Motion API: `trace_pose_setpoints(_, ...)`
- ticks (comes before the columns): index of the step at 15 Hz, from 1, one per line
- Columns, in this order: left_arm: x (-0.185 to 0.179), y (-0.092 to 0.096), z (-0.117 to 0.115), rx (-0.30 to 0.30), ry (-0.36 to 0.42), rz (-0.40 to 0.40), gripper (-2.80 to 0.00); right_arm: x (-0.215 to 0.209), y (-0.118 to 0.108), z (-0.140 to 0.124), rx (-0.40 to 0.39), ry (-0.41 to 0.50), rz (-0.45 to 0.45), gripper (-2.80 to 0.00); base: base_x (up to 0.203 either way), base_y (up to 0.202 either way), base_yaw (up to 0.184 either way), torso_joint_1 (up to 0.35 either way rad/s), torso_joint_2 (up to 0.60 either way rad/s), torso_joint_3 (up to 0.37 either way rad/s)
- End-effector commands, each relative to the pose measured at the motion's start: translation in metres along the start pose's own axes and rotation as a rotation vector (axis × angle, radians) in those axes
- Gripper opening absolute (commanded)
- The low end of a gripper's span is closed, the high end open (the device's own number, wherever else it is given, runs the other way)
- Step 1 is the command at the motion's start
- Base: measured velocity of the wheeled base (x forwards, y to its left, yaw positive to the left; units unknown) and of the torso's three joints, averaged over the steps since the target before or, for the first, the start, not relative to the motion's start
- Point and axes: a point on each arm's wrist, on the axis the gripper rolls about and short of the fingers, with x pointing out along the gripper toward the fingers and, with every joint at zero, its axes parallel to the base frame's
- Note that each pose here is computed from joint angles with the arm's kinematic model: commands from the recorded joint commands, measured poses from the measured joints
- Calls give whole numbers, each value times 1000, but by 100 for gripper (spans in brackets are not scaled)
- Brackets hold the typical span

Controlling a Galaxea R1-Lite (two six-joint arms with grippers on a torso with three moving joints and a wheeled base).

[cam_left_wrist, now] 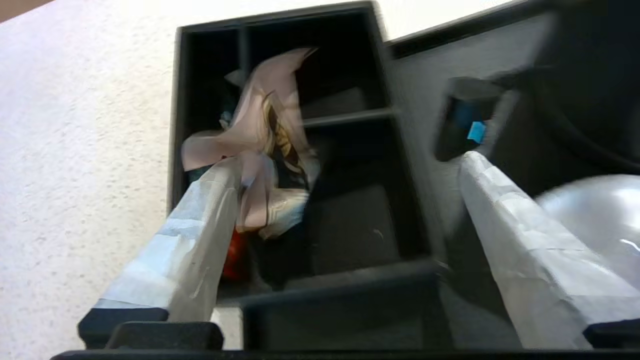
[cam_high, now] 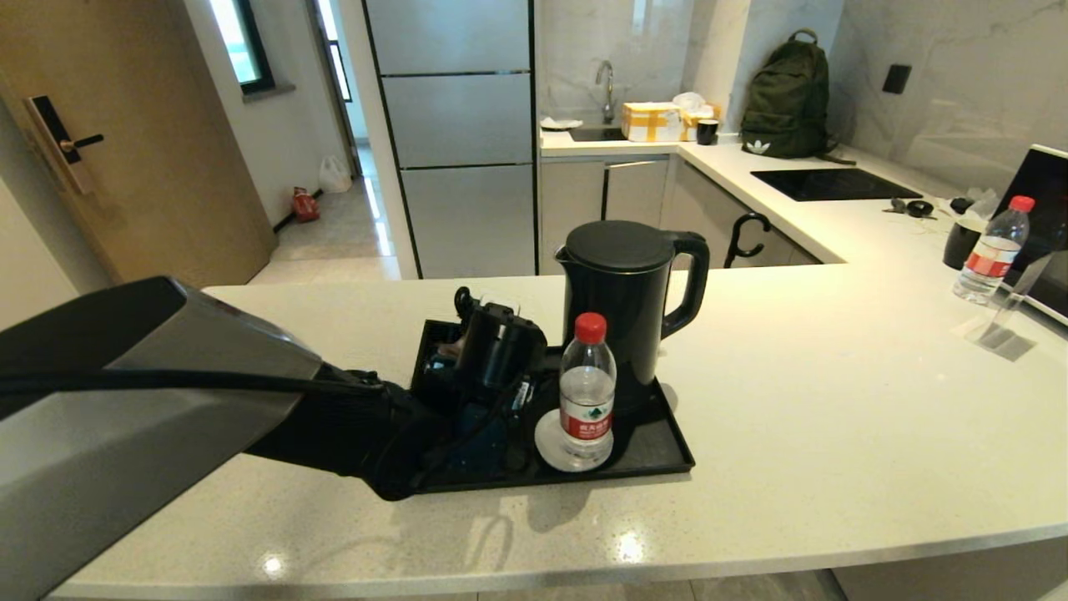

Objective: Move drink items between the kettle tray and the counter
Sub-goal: Return the tea bag to its original position

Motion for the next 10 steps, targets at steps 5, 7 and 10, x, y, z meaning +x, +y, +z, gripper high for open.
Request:
trace_pose_setpoints(5, 0, -10, -11, 25, 19, -14, 0, 0, 0, 0, -2, 1, -1, -280, 0, 0, 0, 0, 0, 0)
trace_pose_setpoints(7, 0, -13, -11, 25, 18, -19, 0, 0, 0, 0, -2, 1, 0, -280, 0, 0, 0, 0, 0, 0)
trace_pose_setpoints(10, 0, -13, -11, 25, 18, -19, 0, 0, 0, 0, -2, 1, 0, -280, 0, 0, 0, 0, 0, 0)
